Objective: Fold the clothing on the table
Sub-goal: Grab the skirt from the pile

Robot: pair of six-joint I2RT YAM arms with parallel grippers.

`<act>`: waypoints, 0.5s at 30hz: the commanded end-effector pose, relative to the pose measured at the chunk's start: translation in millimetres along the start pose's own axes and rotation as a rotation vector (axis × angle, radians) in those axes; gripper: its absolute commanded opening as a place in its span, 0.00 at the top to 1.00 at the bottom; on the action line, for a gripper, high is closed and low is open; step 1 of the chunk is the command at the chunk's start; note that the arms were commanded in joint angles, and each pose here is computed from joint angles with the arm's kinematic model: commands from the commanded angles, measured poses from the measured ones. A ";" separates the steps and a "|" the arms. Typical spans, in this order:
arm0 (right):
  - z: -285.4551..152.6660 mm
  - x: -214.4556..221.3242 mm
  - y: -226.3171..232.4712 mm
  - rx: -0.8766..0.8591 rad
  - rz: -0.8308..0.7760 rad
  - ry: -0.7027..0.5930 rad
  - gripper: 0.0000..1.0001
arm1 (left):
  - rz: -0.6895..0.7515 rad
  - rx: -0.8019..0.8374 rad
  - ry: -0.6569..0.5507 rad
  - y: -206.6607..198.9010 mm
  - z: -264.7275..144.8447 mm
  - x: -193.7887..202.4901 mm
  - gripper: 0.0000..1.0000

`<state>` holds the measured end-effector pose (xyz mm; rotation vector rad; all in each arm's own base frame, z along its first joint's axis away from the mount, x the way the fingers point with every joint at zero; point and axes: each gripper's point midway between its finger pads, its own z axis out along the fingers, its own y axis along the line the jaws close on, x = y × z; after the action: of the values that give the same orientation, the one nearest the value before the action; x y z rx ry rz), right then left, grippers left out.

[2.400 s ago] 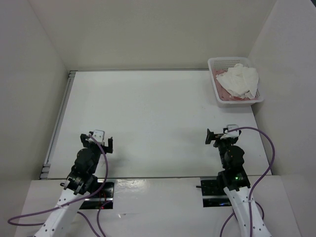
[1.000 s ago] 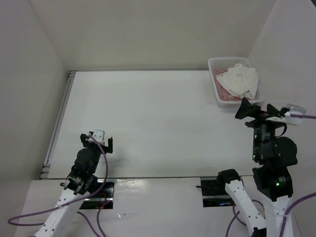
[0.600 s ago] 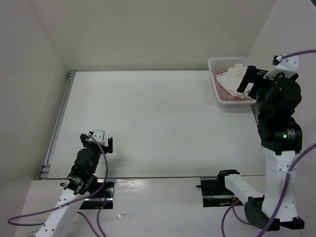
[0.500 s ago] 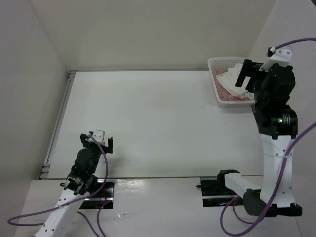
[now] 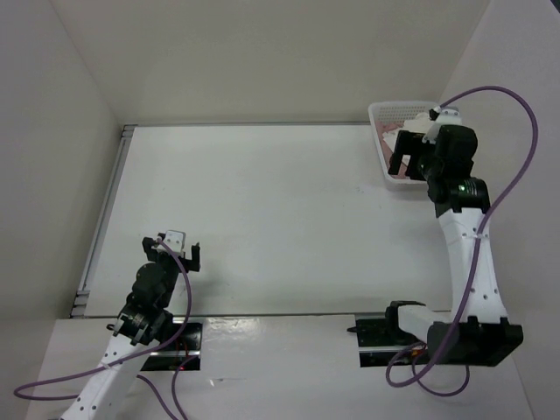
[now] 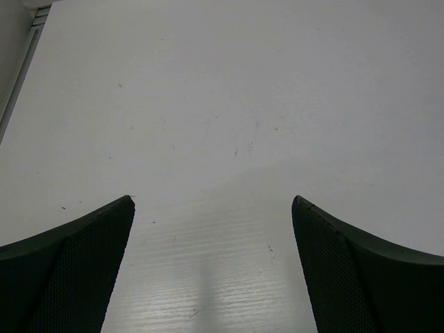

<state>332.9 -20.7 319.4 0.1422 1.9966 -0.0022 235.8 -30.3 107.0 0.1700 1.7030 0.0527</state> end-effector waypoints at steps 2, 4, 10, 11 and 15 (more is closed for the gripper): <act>40.4 30.5 3.2 -0.069 0.024 0.166 0.02 | -0.054 -0.029 -0.106 4.0 -0.5 -14.6 0.00; 51.4 45.3 -2.0 -0.089 -0.013 0.235 0.02 | -0.054 -0.030 -0.106 3.2 -0.9 -14.7 0.00; 51.7 62.6 -5.6 -0.090 -0.058 0.276 0.02 | -0.053 -0.020 -0.107 0.6 -1.0 -15.0 0.00; 53.5 65.2 -6.5 -0.092 -0.073 0.277 0.02 | -0.053 -0.020 -0.107 0.6 -1.0 -15.0 0.00; 47.5 62.9 -11.4 -0.106 -0.081 0.259 0.02 | -0.053 -0.020 -0.107 0.6 -1.0 -15.0 0.00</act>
<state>355.8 -24.4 229.3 0.0320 2.2995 0.0729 235.2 -31.9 107.2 0.1729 1.7016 0.0557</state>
